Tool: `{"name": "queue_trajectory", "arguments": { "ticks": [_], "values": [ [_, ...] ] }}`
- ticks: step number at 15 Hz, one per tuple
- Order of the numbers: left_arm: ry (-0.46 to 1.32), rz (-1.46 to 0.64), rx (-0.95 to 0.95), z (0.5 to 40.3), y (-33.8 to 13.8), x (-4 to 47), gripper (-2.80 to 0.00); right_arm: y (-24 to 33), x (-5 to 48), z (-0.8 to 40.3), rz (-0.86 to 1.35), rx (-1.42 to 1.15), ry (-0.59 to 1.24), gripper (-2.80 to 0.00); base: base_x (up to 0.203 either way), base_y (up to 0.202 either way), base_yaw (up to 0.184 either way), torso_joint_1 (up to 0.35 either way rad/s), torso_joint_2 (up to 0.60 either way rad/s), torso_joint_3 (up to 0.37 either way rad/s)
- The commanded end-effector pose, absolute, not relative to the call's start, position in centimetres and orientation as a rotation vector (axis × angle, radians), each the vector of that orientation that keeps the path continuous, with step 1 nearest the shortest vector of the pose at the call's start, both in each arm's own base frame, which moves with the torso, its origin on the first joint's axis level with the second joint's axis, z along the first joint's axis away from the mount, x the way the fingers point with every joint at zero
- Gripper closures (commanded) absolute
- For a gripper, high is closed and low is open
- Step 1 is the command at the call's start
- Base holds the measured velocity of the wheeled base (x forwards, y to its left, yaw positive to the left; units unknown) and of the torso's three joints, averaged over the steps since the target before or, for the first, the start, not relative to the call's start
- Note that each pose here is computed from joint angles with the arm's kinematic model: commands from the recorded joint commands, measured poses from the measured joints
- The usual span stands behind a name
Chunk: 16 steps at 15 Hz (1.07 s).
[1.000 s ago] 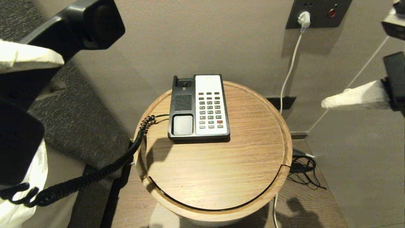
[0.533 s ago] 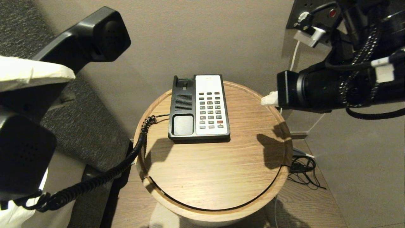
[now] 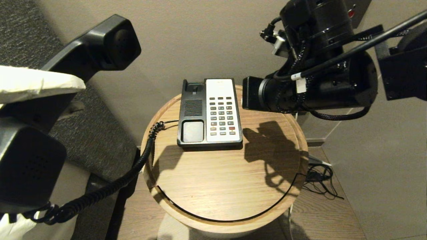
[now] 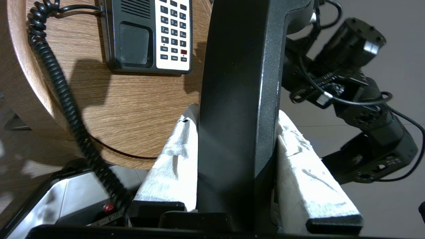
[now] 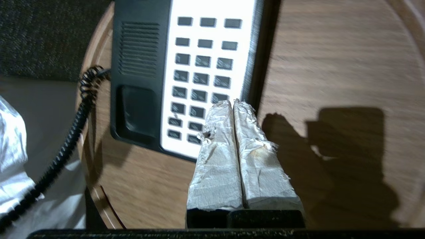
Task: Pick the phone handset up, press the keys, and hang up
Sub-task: Dial the number
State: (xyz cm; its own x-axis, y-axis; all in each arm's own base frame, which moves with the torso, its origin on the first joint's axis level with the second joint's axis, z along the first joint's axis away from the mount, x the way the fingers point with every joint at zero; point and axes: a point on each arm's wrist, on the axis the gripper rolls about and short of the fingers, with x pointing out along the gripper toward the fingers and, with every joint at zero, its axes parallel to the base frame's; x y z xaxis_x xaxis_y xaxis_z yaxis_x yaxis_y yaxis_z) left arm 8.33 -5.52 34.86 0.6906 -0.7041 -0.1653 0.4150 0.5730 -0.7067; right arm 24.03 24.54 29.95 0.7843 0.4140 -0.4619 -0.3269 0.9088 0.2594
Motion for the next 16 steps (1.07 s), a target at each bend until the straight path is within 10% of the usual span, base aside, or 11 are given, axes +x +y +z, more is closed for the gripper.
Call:
{"name": "queue_trajectory", "arguments": {
  "ticks": [1, 16],
  "values": [
    [0.467, -0.684, -0.692, 34.8, -5.5, 8.3, 0.00, 27.2, 25.7, 28.6, 0.408, 0.161, 0.552, 0.00, 0.000, 0.000, 0.000, 0.000, 0.00, 0.000],
    [0.481, -0.678, -0.688, 34.4, -5.6, 8.4, 0.00, 29.3, 27.3, 26.3, 0.395, 0.144, 0.587, 0.00, 0.000, 0.000, 0.000, 0.000, 0.00, 0.000]
  ]
}}
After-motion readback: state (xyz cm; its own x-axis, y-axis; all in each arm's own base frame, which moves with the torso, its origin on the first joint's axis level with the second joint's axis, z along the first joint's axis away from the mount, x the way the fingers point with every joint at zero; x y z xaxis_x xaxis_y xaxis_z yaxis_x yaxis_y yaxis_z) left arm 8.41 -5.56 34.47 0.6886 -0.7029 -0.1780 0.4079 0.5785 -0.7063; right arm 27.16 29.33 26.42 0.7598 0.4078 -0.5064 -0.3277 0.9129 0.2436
